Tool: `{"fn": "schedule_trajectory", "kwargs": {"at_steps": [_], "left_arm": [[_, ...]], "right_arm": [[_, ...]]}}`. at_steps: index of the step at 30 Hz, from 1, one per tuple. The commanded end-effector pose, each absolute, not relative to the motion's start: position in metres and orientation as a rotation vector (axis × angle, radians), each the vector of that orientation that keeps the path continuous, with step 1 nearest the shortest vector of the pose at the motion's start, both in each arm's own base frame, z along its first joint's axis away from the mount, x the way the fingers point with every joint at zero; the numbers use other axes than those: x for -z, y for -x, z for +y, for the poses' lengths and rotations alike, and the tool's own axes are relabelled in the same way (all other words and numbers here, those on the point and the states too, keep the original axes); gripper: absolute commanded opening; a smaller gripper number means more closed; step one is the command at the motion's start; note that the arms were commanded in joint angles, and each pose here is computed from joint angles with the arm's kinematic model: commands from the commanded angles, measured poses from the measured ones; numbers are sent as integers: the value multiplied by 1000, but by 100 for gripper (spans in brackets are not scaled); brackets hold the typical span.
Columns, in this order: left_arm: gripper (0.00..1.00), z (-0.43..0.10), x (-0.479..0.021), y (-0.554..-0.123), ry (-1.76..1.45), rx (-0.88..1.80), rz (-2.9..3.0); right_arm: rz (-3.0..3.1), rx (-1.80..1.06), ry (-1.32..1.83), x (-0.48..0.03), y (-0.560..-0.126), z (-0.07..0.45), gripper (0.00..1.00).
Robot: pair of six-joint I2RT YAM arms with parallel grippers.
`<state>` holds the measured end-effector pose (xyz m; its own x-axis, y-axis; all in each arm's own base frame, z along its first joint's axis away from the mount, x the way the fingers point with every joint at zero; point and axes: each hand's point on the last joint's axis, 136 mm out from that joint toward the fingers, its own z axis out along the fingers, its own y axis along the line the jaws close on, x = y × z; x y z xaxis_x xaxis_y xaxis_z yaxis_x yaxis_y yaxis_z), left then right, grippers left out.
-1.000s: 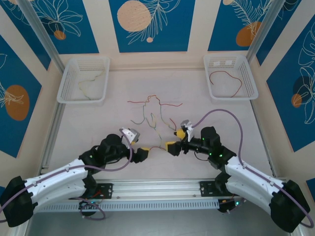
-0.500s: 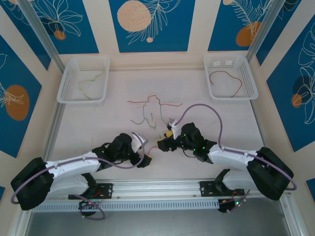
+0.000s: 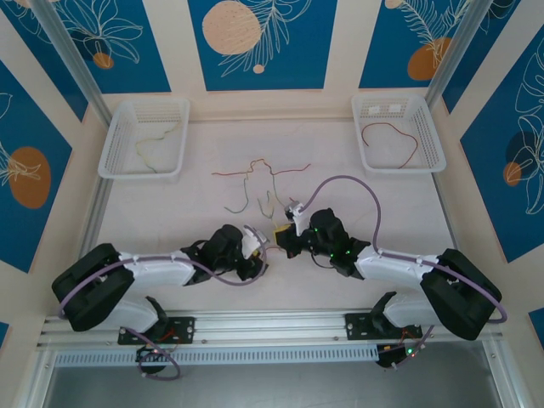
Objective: Untangle the cables
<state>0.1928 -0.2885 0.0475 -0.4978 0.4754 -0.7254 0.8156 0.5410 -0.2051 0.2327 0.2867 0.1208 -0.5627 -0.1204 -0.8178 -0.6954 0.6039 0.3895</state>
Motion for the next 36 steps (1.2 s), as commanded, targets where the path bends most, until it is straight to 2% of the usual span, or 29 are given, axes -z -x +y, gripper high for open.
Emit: {"fn": "schedule_trajectory", "kwargs": {"at_steps": [1, 3, 4, 7, 15, 22, 26, 36], "left_arm": [[24, -296, -67, -207, -1021, 703, 2073], [19, -291, -68, -213, -1000, 654, 2067], [12, -289, -69, -214, -995, 635, 2068], [0, -285, -71, -218, -977, 605, 2074], [0, -248, -108, -240, -780, 424, 2019], [0, -201, -131, -256, -610, 362, 2017], [0, -180, -133, -260, -533, 339, 2036], [0, -137, -145, -272, -313, 269, 2000]], "right_arm": [[1976, -931, 599, -144, -239, 285, 0], [1958, -931, 590, -150, -238, 282, 0], [1945, -928, 588, -154, -238, 281, 0], [1941, -899, 577, -160, -241, 276, 0], [1973, -711, 407, -164, -263, 238, 0], [2058, -384, 69, -154, -291, 166, 0], [2072, -296, -119, -152, -292, 128, 0], [2120, -116, -330, -143, -284, 68, 0]]}}
